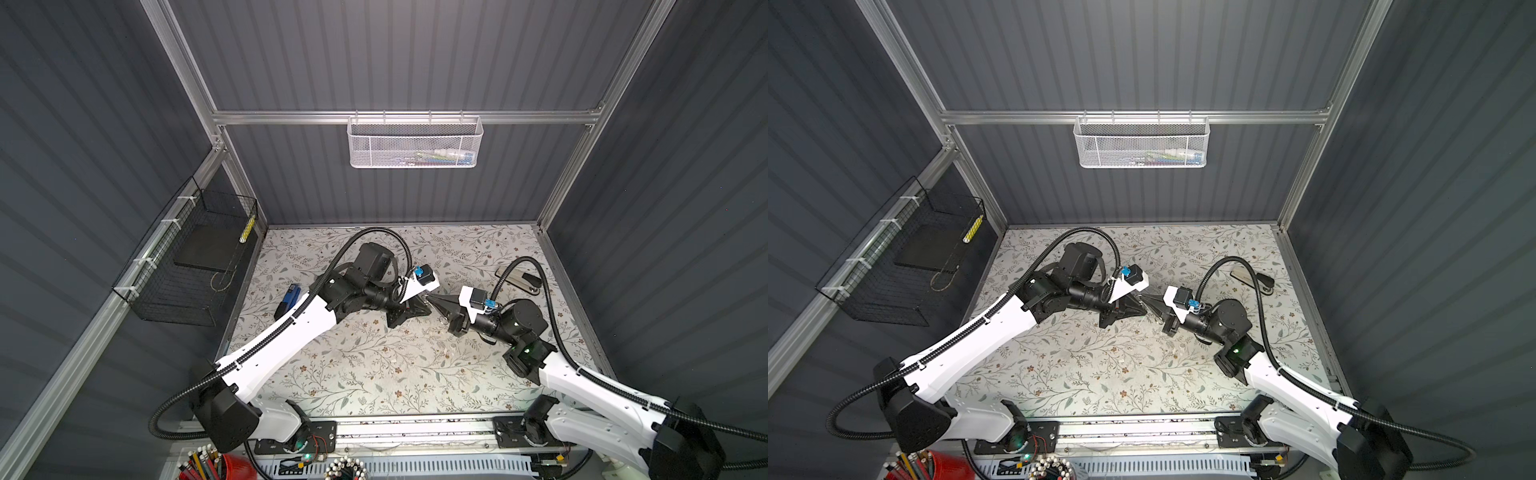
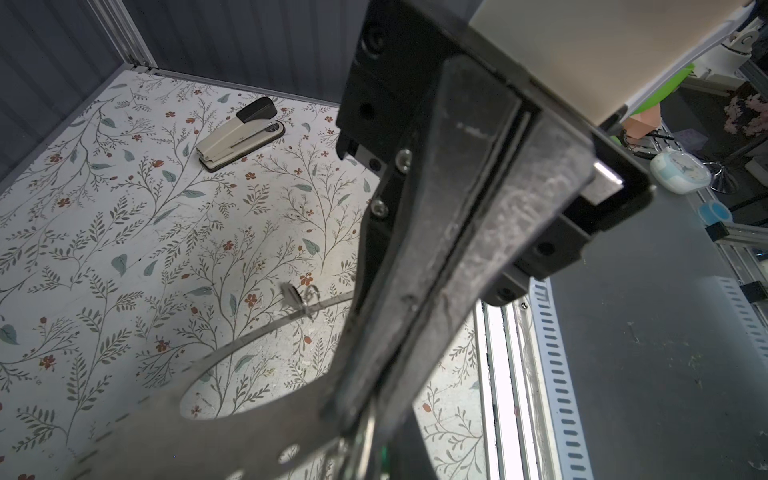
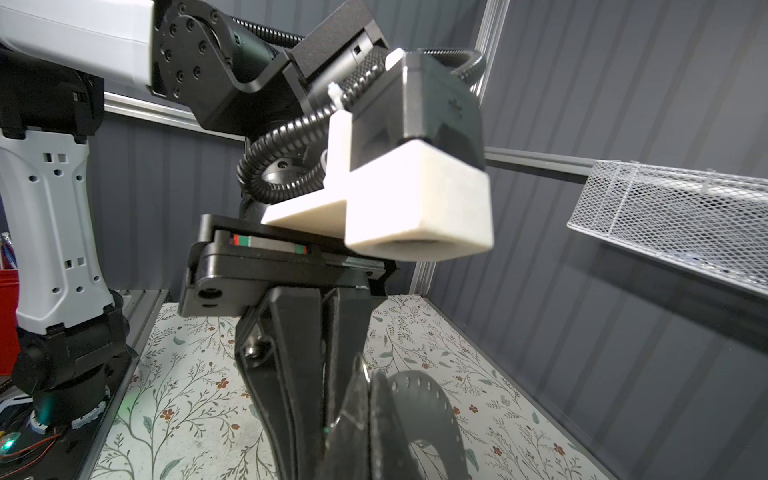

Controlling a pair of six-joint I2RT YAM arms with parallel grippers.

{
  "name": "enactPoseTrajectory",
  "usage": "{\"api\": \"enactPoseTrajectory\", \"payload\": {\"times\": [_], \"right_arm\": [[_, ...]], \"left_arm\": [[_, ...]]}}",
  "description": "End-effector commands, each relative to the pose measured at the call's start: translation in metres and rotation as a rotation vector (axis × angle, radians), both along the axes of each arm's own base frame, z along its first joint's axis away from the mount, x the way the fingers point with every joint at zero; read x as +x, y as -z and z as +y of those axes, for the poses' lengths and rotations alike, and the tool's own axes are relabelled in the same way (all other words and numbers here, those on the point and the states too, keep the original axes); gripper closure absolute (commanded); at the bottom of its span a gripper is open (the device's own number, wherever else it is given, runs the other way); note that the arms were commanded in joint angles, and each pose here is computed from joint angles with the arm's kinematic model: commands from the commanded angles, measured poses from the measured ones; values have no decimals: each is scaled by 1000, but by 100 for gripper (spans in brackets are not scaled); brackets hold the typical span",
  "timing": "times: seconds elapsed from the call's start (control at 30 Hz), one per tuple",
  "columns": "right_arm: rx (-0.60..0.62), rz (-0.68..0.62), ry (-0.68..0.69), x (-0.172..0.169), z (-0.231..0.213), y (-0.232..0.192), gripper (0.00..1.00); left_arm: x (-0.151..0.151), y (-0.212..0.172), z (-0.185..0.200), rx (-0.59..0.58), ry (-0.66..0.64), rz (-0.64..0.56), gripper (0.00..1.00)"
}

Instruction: Put the keys on the keyring

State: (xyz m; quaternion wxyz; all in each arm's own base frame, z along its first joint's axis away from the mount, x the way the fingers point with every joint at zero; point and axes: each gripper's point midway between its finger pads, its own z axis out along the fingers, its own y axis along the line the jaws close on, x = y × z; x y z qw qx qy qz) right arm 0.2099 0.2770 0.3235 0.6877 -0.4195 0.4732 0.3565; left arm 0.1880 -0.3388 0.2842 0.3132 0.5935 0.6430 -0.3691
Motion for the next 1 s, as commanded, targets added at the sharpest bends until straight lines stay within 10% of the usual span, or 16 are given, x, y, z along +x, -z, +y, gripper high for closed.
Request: {"api": "enactPoseTrajectory", "payload": {"times": [0.0, 0.27, 0.97], "right_arm": [[58, -66, 15, -1, -5, -21, 100], [44, -63, -12, -4, -5, -16, 100], [72, -83, -98, -15, 0, -21, 100]], "left_arm": [[-11, -8, 3, 4, 28, -14, 81], [12, -38, 47, -34, -227, -287, 53], [12, -68, 30, -119, -147, -333, 71]]}}
